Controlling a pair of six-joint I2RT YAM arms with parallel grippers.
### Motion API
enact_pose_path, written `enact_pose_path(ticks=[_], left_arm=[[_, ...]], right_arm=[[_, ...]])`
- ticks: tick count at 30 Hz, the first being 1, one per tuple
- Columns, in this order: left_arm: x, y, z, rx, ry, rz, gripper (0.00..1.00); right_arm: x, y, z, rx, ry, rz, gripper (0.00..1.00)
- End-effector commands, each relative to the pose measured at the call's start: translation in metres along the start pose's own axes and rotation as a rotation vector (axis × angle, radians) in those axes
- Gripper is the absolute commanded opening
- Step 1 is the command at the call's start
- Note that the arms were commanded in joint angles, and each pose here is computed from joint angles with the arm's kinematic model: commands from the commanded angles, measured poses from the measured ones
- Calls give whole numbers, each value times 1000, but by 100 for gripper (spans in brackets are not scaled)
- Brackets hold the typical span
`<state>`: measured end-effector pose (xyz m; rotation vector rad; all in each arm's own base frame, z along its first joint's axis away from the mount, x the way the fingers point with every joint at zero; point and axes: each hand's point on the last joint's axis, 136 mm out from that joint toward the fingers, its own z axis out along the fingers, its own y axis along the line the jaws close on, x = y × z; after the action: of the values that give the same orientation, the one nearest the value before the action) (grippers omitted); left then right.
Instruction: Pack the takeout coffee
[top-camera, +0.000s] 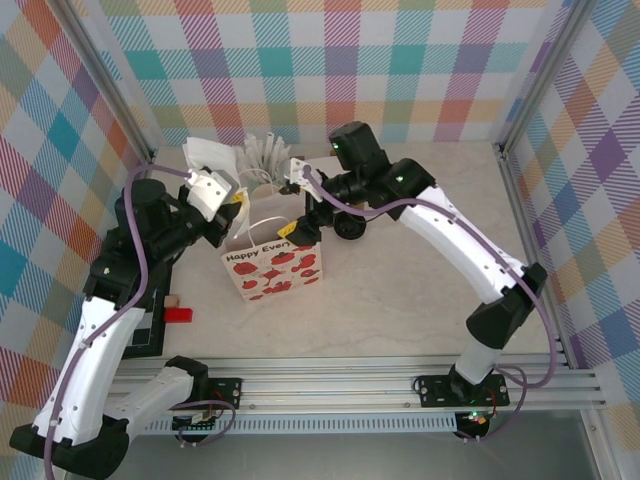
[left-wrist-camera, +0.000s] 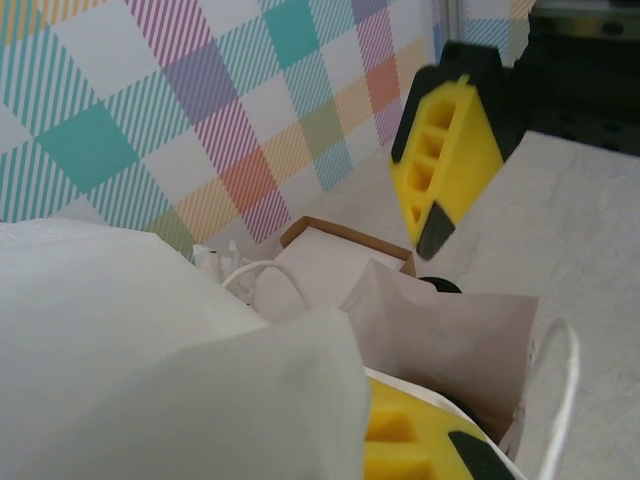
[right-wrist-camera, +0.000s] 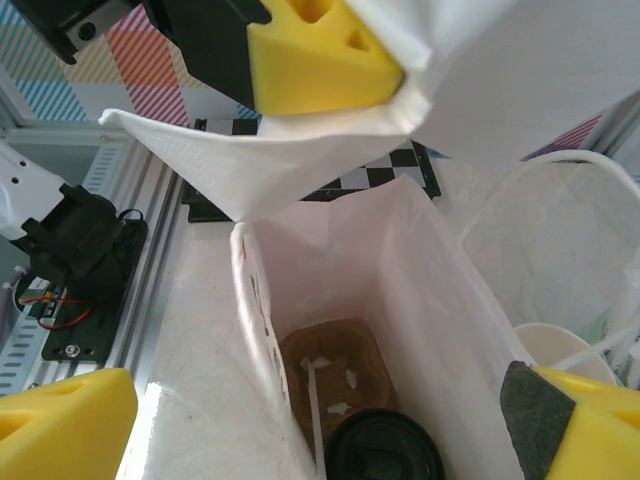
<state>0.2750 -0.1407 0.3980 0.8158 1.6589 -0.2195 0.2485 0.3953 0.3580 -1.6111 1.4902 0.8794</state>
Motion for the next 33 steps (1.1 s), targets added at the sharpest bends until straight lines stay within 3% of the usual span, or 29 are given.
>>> enact_pose_path(ticks=[1,3,6,11,14,21,26,33], left_arm=[[-9,12,8,-47,-32,-67,0],[-7,16,8,-71,-27,-187,0],[6,19,4,-121,10,-326,0],[26,20,11,-156,35,-430,0],[34,17,15,-162,69,-507,0],[43,46,6,-368,11,-663,0],[37,44,10,-345,30,-780,0],[62,30,23,-317,59,-994,0]], right_arm=[[-3,18,9,-82,13,-48,83],[2,25,12,-114,29,-43,71],[8,34,12,-137,25,-47,64],[8,42,7,-161,14,-45,52],[7,45,6,-168,4,-46,49],[4,56,4,-215,-19,-80,43],[1,64,2,-255,-35,-102,40],[0,68,0,-277,-36,-99,35]])
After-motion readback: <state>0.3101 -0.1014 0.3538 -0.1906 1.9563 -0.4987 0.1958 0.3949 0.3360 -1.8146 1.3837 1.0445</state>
